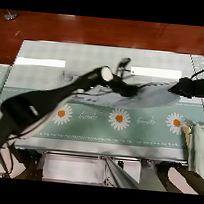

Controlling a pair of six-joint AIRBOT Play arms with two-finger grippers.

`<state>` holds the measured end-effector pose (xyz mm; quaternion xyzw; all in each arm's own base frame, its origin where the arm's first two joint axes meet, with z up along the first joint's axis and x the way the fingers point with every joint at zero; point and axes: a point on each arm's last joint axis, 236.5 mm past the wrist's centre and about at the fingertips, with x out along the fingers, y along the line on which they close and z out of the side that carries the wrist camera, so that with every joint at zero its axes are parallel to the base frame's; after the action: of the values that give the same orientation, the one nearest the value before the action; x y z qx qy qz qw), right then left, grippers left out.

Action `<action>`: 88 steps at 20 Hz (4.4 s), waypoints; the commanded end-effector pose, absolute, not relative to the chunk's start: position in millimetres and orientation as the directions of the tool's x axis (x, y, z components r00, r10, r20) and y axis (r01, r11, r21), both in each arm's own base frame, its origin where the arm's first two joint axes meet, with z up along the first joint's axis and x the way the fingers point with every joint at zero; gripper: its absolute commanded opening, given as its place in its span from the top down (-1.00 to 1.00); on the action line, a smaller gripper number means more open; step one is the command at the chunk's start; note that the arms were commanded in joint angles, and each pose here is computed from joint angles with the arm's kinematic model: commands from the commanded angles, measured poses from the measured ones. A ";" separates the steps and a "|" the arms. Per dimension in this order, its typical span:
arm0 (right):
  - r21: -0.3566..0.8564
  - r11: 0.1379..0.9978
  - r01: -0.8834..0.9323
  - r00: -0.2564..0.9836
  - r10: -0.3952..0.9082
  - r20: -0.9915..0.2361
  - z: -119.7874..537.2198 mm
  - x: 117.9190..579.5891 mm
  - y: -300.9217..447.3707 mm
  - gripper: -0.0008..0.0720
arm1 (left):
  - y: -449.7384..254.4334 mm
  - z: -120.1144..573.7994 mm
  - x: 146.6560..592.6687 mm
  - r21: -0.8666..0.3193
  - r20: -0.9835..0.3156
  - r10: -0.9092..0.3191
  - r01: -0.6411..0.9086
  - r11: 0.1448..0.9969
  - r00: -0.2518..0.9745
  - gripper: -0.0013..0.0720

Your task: Fold the shirts.

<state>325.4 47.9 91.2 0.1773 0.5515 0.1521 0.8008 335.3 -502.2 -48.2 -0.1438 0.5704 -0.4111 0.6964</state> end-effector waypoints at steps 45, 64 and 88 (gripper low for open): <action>0.397 0.913 -0.097 0.232 0.409 -0.883 112.2 406.1 67.2 -0.75 | -85.5 17.6 248.7 -0.593 -0.670 -0.442 -0.071 0.802 0.596 0.90; 0.703 0.699 0.133 -0.081 0.715 -0.695 -86.3 348.7 276.7 0.23 | -84.3 -4.3 251.9 -0.593 -0.708 -0.449 -0.114 0.797 0.545 0.90; 0.378 0.838 0.394 0.471 0.170 -0.866 245.1 356.9 -80.5 0.91 | -85.0 -4.7 250.9 -0.594 -0.709 -0.452 -0.113 0.797 0.541 0.90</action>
<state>404.3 -28.1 244.5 0.2297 0.4930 0.0069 0.8391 251.1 -85.1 -4.3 -0.3018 0.4674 -0.1030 0.8245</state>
